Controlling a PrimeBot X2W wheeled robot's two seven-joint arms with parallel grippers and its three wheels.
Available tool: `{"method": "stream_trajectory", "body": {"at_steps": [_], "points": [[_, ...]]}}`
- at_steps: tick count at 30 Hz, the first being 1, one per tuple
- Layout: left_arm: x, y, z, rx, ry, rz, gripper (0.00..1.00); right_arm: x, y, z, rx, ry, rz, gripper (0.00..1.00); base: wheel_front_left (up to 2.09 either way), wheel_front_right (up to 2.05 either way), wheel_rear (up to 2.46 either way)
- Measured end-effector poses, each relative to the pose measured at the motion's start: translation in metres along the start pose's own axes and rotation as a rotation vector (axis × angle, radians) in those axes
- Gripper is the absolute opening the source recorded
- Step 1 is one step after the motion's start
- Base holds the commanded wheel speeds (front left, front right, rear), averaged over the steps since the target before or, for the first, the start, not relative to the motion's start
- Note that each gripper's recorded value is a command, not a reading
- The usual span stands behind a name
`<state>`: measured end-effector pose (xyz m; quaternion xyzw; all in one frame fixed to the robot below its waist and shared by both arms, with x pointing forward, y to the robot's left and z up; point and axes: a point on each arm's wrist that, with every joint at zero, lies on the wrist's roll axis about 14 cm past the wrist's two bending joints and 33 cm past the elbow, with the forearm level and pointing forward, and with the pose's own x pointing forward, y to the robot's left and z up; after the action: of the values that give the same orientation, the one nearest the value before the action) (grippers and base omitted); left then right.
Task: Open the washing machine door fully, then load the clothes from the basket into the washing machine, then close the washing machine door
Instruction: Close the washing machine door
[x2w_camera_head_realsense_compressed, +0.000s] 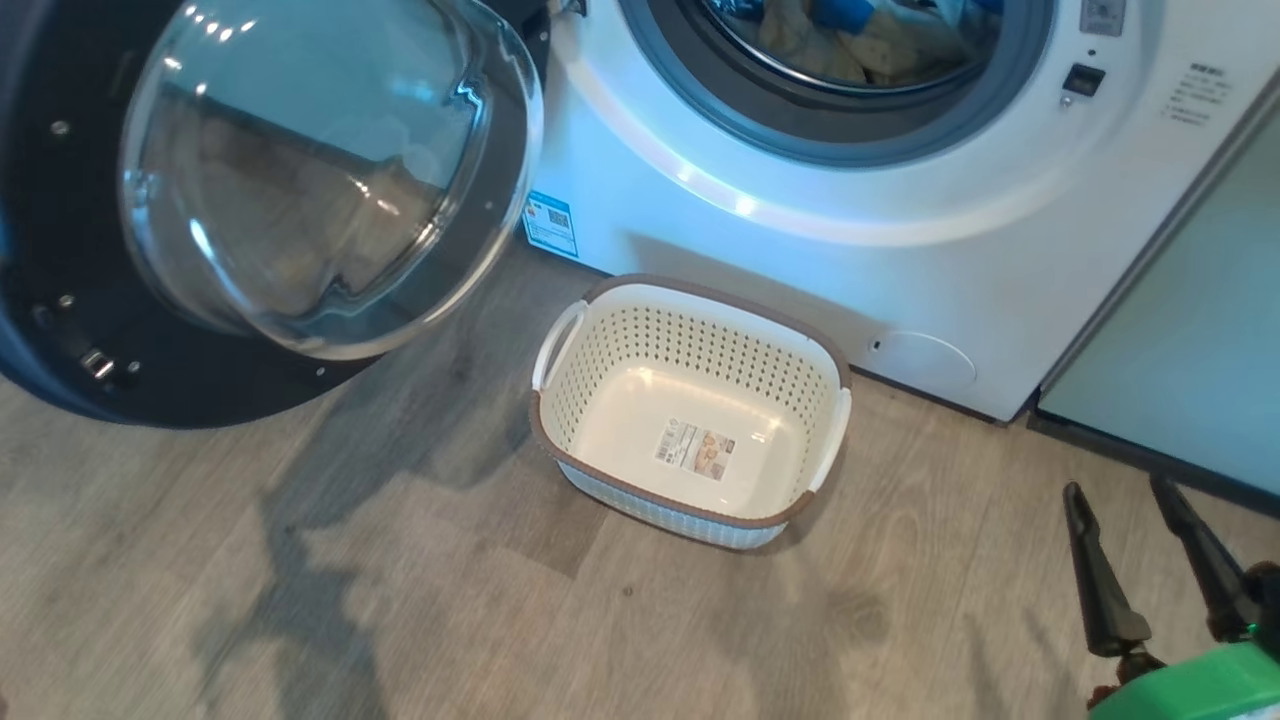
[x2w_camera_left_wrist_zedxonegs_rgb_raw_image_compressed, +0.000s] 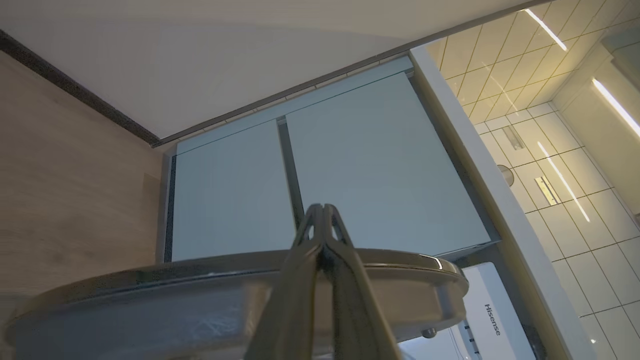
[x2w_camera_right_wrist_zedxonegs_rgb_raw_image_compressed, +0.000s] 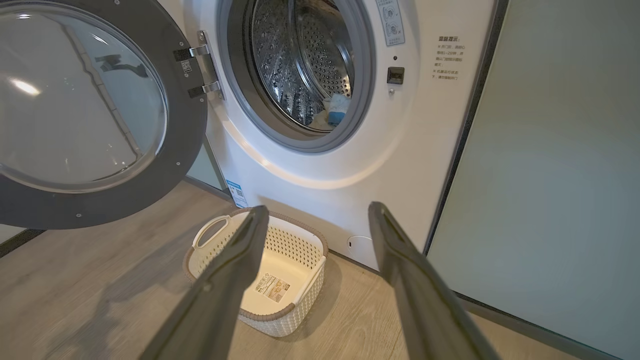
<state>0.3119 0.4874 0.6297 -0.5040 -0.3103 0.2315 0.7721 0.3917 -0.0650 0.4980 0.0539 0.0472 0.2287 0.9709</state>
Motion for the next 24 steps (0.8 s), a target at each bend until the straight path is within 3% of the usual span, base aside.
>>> {"method": "stream_trajectory", "body": {"at_steps": [11, 24], "points": [[0.012, 0.028, -0.028, -0.009, 0.054, 0.090, 0.00, -0.001, -0.017, -0.003, -0.020, 0.035, -0.028, 1.00, 0.00, 0.00, 0.00], [0.018, 0.032, -0.036, 0.011, 0.084, 0.097, 0.00, 0.001, -0.024, -0.007, -0.013, 0.052, -0.040, 1.00, 0.00, 0.00, 0.00]]}}
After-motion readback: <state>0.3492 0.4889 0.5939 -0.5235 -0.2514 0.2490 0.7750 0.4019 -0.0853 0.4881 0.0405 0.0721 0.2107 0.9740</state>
